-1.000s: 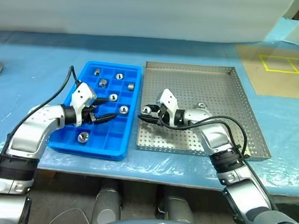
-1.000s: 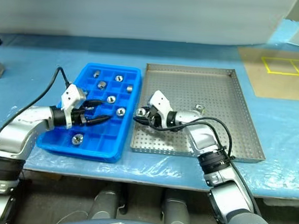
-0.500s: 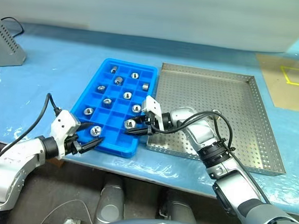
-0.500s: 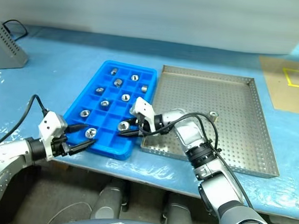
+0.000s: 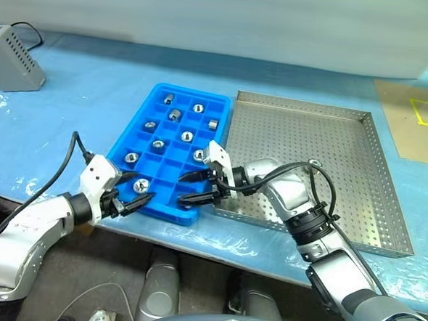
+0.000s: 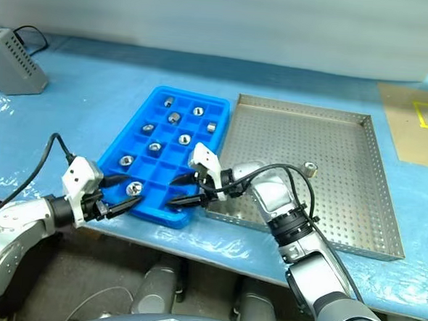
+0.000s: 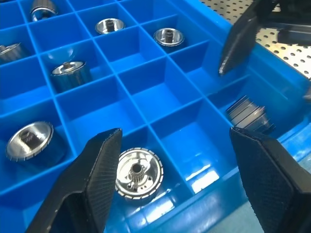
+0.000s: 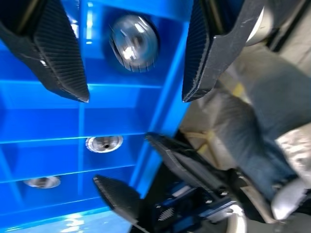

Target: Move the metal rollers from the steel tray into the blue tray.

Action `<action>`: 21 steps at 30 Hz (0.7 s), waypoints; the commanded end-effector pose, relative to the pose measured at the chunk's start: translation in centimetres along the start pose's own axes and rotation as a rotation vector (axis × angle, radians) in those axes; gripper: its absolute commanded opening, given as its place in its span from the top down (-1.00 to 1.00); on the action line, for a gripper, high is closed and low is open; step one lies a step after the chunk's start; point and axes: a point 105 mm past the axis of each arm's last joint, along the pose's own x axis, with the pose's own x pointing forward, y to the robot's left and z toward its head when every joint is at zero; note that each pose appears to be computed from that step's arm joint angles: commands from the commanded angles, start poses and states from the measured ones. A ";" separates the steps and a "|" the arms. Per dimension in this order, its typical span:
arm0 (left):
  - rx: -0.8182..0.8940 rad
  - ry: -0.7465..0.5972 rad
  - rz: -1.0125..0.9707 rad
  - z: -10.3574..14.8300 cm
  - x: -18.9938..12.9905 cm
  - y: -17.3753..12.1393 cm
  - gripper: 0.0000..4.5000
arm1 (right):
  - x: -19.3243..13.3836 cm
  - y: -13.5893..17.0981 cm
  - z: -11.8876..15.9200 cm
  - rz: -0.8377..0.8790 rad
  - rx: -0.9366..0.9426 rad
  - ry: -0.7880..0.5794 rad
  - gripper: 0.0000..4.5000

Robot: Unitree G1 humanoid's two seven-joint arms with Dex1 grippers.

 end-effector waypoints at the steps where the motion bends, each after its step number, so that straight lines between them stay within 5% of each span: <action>1: 0.033 -0.019 -0.033 0.8 0.6 0.3 -0.65 | -1.0 -1.0 1.8 -0.079 -0.098 -0.044 -0.32; 9: 0.081 -0.061 -0.185 2.6 5.1 0.7 -0.65 | -8.4 -4.4 4.5 -0.394 -0.060 -0.236 -0.32; 16: 0.143 -0.097 -0.307 4.3 9.3 0.6 -0.65 | -16.0 -7.8 2.1 -0.844 -0.048 -0.201 -0.32; 21: 0.172 -0.113 -0.368 5.1 10.9 0.4 -0.65 | -18.9 -8.3 0.0 -1.003 -0.040 -0.180 -0.32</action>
